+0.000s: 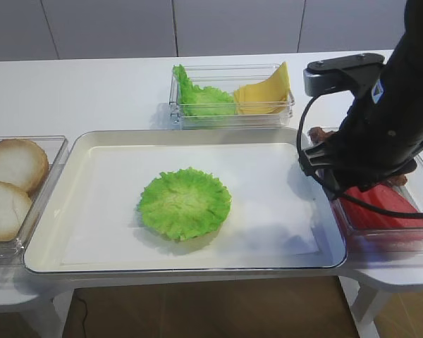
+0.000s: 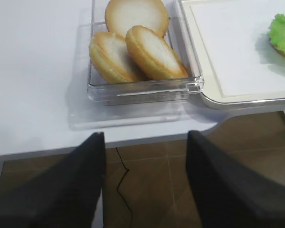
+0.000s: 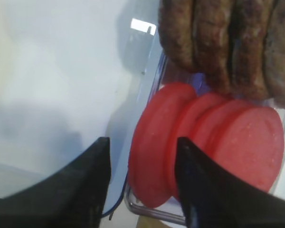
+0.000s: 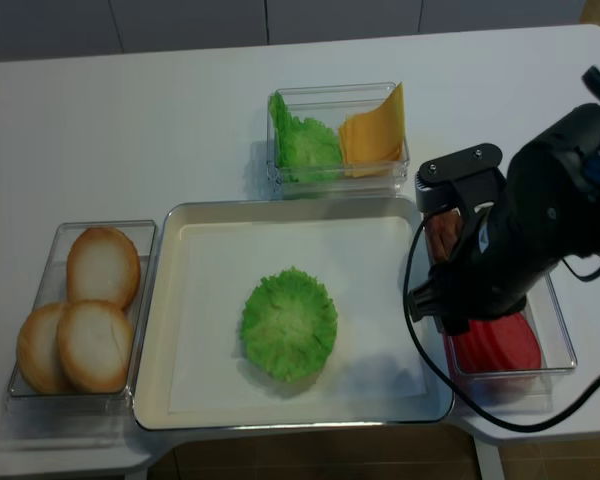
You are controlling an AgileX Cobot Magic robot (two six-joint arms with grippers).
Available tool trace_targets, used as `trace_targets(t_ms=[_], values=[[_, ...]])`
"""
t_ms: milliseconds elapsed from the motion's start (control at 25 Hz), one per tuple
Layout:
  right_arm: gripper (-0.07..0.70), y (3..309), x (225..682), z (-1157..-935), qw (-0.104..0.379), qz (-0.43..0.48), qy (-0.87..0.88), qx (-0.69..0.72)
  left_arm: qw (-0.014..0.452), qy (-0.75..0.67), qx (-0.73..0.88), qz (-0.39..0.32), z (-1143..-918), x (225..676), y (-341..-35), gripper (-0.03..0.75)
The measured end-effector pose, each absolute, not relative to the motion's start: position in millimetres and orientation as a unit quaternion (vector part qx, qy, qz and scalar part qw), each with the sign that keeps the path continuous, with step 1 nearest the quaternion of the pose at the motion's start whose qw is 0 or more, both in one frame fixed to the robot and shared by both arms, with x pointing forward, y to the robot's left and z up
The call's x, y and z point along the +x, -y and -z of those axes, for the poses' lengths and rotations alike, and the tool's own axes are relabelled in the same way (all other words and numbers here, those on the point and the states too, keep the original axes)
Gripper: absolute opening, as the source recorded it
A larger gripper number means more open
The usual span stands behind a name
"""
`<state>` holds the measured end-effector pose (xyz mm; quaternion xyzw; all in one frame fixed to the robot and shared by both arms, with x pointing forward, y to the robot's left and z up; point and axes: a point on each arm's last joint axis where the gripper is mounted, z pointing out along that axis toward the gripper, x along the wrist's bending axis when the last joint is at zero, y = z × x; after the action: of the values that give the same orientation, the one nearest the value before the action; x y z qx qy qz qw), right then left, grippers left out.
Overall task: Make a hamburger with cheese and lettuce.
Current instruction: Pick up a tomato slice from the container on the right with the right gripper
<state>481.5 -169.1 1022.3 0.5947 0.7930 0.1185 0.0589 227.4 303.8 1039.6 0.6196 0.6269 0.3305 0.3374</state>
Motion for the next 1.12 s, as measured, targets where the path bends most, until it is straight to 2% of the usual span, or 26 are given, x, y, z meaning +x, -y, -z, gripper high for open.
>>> trace_targets(t_ms=[240, 880, 1120], values=[[0.349, 167.3, 487.3, -1012.6, 0.061, -0.108, -0.796, 0.593, 0.337, -0.627, 0.620, -0.330, -1039.6, 227.4, -303.8, 0.401], [0.105, 165.8, 491.2, -1008.0, 0.068, -0.108, -0.799, 0.588, 0.337, -0.627, 0.620, -0.330, -1039.6, 227.4, -303.8, 0.401], [0.074, 165.8, 491.7, -1008.7, 0.070, -0.108, -0.798, 0.589, 0.337, -0.627, 0.620, -0.330, -1039.6, 227.4, -303.8, 0.401]])
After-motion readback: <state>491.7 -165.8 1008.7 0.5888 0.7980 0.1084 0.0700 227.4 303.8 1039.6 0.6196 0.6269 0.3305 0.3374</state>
